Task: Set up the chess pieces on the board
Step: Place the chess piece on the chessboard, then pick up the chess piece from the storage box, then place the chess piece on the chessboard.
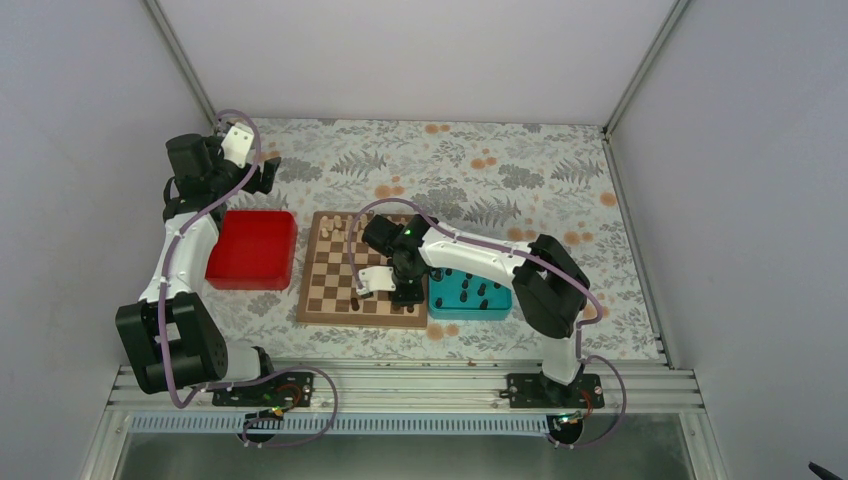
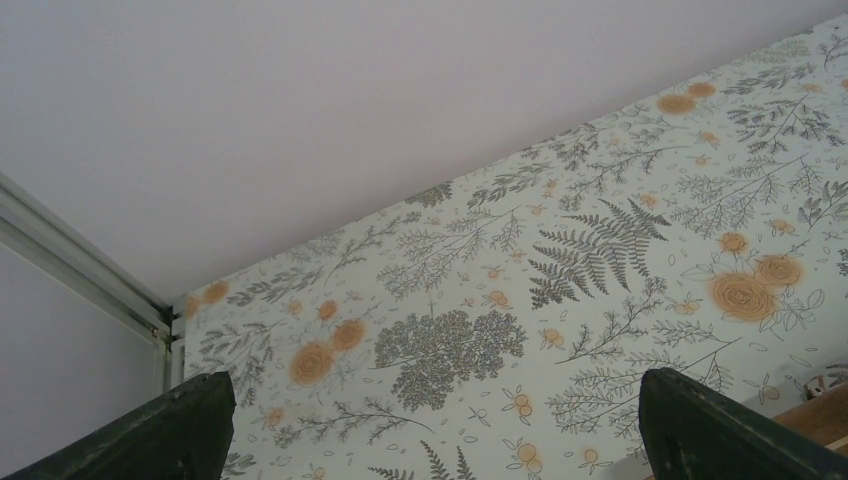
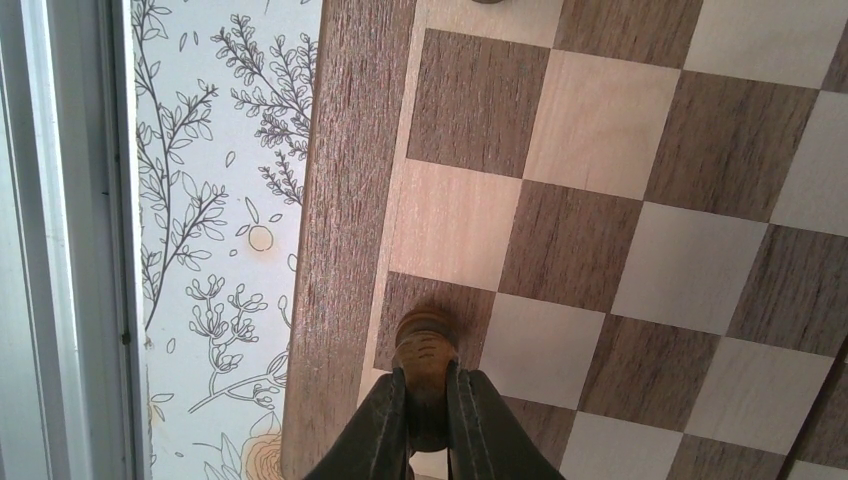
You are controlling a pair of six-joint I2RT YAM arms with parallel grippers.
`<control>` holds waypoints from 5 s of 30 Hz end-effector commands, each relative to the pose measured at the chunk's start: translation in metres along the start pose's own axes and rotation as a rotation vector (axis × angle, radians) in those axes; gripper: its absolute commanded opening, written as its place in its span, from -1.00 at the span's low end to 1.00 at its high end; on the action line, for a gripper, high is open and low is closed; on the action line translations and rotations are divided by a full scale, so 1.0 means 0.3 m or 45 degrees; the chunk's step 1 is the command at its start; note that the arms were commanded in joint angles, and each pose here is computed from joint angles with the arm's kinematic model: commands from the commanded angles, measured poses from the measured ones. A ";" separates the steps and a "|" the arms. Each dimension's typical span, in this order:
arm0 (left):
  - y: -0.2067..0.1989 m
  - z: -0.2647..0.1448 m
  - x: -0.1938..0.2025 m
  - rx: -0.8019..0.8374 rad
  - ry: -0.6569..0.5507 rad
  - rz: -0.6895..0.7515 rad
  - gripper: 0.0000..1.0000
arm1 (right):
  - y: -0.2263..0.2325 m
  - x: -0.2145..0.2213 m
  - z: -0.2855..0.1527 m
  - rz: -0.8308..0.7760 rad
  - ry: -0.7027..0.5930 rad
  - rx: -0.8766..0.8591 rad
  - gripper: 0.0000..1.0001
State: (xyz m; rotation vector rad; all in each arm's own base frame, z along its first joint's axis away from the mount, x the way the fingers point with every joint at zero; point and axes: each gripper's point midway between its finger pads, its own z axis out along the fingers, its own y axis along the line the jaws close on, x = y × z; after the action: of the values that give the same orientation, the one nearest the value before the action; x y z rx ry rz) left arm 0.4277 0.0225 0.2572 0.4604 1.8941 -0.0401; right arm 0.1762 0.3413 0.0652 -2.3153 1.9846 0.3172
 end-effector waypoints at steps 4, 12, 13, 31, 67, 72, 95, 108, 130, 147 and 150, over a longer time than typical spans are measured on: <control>0.001 0.008 0.010 0.007 -0.007 0.001 1.00 | 0.018 -0.016 0.002 -0.023 -0.011 -0.013 -0.74; 0.003 0.009 0.005 0.008 -0.010 0.002 1.00 | 0.025 -0.020 -0.015 -0.027 -0.025 -0.013 -0.42; 0.003 0.009 0.005 0.009 -0.009 0.003 1.00 | 0.024 -0.021 -0.022 -0.028 -0.029 -0.007 -0.41; 0.005 0.018 -0.003 0.015 -0.024 -0.015 1.00 | -0.271 0.408 -0.291 0.413 -0.066 0.301 -0.39; -0.002 0.024 -0.004 0.038 -0.031 -0.029 1.00 | -0.192 0.720 -0.109 0.681 0.060 0.201 -0.49; -0.003 0.027 -0.001 0.040 -0.029 -0.030 1.00 | -0.195 0.729 -0.087 0.681 0.073 0.201 -0.48; -0.010 0.027 0.001 0.054 -0.027 -0.032 1.00 | -0.252 0.636 -0.277 0.631 0.043 0.324 -0.89; -0.003 0.003 -0.021 0.028 -0.039 -0.012 1.00 | -0.263 0.113 -0.379 0.205 -0.037 0.333 -0.90; -0.004 0.008 -0.006 0.022 -0.031 0.000 1.00 | -0.013 -0.138 -0.040 -0.099 0.063 0.029 -0.89; -0.007 0.002 0.004 0.016 -0.023 -0.007 1.00 | 0.032 -0.117 0.014 -0.114 0.068 -0.005 -0.90; -0.005 0.000 -0.002 0.013 -0.027 -0.001 1.00 | 0.028 -0.123 0.017 -0.118 0.066 -0.002 -0.89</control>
State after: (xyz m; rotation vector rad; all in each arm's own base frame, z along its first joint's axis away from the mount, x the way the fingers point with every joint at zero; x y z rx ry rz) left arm 0.4300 0.0204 0.2462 0.4538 1.9082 -0.0753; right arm 0.1666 0.3680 0.0611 -2.4535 1.9120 0.2237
